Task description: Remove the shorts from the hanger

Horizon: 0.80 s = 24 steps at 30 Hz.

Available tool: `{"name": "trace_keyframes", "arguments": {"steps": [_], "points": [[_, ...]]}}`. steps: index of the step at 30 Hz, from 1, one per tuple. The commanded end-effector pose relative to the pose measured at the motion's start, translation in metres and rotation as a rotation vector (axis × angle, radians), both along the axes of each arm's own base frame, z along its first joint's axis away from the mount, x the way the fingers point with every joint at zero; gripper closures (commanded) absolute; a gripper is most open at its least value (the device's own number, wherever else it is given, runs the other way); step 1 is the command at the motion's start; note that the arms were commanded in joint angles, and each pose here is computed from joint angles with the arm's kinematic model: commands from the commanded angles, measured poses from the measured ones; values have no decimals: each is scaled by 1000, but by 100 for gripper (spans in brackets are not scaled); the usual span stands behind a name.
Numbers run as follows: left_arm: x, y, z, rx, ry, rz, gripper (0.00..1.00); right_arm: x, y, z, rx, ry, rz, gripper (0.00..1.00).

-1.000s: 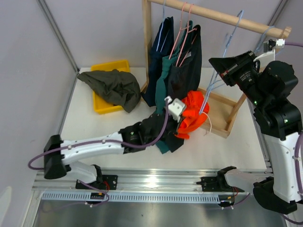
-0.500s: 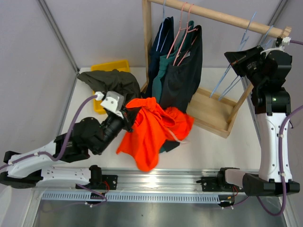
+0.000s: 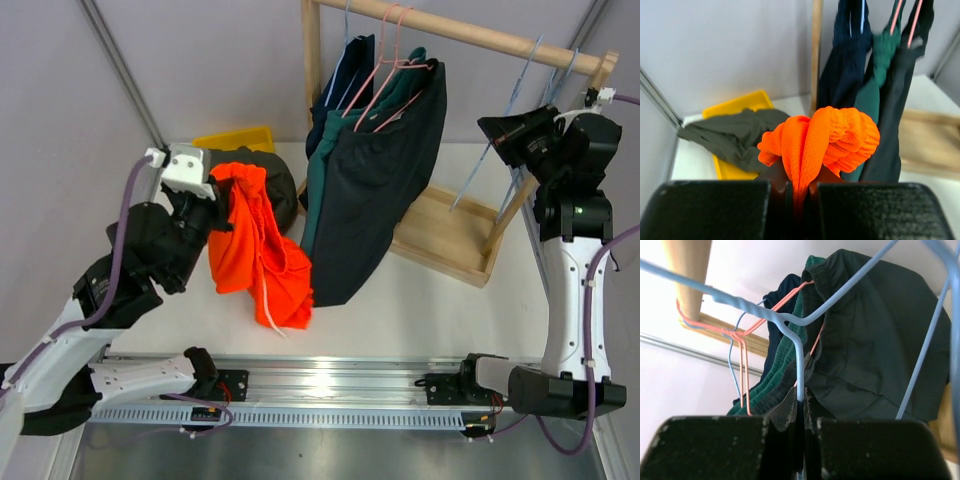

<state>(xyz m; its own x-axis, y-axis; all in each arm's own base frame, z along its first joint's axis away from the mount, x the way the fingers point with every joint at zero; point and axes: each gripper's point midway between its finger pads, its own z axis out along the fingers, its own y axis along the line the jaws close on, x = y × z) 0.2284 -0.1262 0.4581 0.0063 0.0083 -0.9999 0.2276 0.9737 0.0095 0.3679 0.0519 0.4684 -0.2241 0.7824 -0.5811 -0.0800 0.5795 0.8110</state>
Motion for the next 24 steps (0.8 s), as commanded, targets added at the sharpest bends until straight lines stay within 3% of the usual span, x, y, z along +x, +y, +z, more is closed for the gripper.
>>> {"name": "trace_keyframes", "arguments": {"steps": [1,3,4,5,6,10,11,14,15,16,18,19,20,24], "points": [[0,18,55,-16,-121,21,100,-36,5,31,-24,-108,19,100],[6,18,74,-20,-148,27,100,-43,5,31,-31,-114,20,75],[13,25,79,-7,-154,58,100,-50,6,33,-35,-121,19,58],[24,21,84,-1,-153,62,100,-53,6,34,-36,-124,19,18],[25,14,92,0,-162,12,100,-56,5,35,-44,-127,16,4],[67,26,105,6,-147,63,100,-68,4,35,-69,-130,4,1],[66,32,125,-17,-188,73,100,-73,4,38,-75,-140,2,1],[112,41,119,0,-148,122,100,-78,5,30,-93,-130,7,1],[112,49,141,-31,-196,138,100,-82,5,29,-99,-133,7,1],[143,56,129,-32,-159,164,100,-81,5,22,-101,-116,8,1],[164,74,143,-52,-194,212,100,-87,7,18,-110,-119,16,1],[201,72,121,-46,-141,215,100,-88,8,16,-110,-121,21,0],[202,77,143,-62,-198,215,100,-86,8,5,-104,-98,28,0],[267,94,115,-88,-177,263,100,-88,13,-14,-101,-67,62,1]]}}
